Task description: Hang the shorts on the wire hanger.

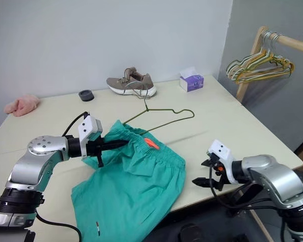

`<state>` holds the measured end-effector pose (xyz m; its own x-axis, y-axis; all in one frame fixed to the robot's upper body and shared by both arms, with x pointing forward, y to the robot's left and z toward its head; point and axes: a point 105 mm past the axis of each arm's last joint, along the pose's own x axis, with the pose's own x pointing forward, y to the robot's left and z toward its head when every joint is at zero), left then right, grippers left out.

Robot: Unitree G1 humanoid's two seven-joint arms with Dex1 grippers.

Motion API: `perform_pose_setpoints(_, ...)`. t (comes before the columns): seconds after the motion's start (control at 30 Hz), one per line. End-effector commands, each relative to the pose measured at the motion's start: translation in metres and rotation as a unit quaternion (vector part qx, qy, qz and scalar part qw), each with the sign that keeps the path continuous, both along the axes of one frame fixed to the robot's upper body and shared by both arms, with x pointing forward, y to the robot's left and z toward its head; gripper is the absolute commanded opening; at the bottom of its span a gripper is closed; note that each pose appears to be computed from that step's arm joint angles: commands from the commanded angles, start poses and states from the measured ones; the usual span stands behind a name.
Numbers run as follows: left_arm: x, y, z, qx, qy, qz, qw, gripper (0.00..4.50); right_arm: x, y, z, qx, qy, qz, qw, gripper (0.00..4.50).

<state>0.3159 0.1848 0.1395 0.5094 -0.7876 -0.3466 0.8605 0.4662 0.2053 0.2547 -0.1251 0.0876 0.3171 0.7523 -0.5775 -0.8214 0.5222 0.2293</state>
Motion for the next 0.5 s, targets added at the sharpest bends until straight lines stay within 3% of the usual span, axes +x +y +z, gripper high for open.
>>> perform_pose_setpoints(0.03,0.005,0.002,0.019,-0.009,-0.031,0.004,0.999,0.0,0.002,0.02,0.014,0.053,0.017,-0.011,0.998,4.48)
perform_pose_setpoints(0.3,0.005,0.003,0.019,-0.006,-0.034,0.004,0.999,0.0,-0.007,0.057,0.012,0.108,0.099,0.0,0.989,4.48)
perform_pose_setpoints(0.4,0.005,0.003,0.02,-0.006,-0.035,0.006,0.999,0.0,-0.006,0.063,0.008,0.103,0.103,-0.006,0.989,3.88)
perform_pose_setpoints(0.5,0.005,0.005,0.02,-0.008,-0.036,0.01,0.999,0.0,-0.004,0.064,0.006,0.095,0.095,-0.007,0.991,2.9)
